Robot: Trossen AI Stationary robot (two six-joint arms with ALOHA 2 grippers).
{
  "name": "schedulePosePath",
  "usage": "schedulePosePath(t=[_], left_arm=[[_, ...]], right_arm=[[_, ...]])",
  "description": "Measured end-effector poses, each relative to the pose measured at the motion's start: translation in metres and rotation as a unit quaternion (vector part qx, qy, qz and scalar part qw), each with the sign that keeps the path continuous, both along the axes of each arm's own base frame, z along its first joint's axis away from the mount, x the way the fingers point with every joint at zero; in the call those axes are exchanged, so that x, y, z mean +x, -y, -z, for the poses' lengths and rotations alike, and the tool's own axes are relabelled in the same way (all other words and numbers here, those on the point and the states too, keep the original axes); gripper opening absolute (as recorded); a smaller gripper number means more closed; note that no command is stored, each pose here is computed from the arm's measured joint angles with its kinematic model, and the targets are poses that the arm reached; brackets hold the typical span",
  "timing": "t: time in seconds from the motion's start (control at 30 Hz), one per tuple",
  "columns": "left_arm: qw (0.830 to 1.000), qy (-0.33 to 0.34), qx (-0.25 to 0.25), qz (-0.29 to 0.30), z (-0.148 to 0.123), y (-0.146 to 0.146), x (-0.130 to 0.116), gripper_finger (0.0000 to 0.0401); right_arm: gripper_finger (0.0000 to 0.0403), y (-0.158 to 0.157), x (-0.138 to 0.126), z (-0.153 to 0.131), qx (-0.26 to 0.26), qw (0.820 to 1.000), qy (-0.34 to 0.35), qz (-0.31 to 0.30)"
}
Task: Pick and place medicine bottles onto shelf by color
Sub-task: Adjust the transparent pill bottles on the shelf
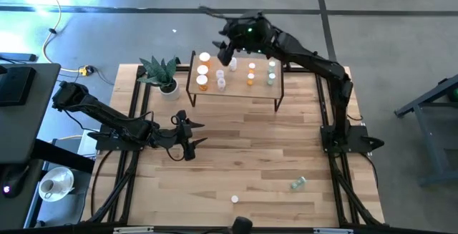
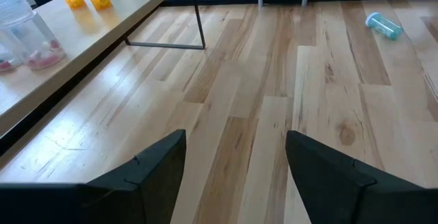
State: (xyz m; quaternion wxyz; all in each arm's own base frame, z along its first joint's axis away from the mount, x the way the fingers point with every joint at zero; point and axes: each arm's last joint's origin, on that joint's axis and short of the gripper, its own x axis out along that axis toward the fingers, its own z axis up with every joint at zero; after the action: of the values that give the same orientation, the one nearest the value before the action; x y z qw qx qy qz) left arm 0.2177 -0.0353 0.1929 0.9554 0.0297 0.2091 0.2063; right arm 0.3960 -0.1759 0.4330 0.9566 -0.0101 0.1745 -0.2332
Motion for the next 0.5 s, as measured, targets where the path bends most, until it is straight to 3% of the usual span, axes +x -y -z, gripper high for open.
schedulePosePath(t=[0.2,0.5], left_arm=[[1.0,0.0,0.0,0.0,0.0,0.0,0.0,0.0241],[1.0,-0.001,0.0,0.0,0.0,0.0,0.0,0.0241]], right_arm=[[0.021,0.0,0.019,0.05,0.055,0.992,-0.114,-0.019],[0.021,-0.008,0.049,0.097,0.062,0.981,-0.18,-0.041]])
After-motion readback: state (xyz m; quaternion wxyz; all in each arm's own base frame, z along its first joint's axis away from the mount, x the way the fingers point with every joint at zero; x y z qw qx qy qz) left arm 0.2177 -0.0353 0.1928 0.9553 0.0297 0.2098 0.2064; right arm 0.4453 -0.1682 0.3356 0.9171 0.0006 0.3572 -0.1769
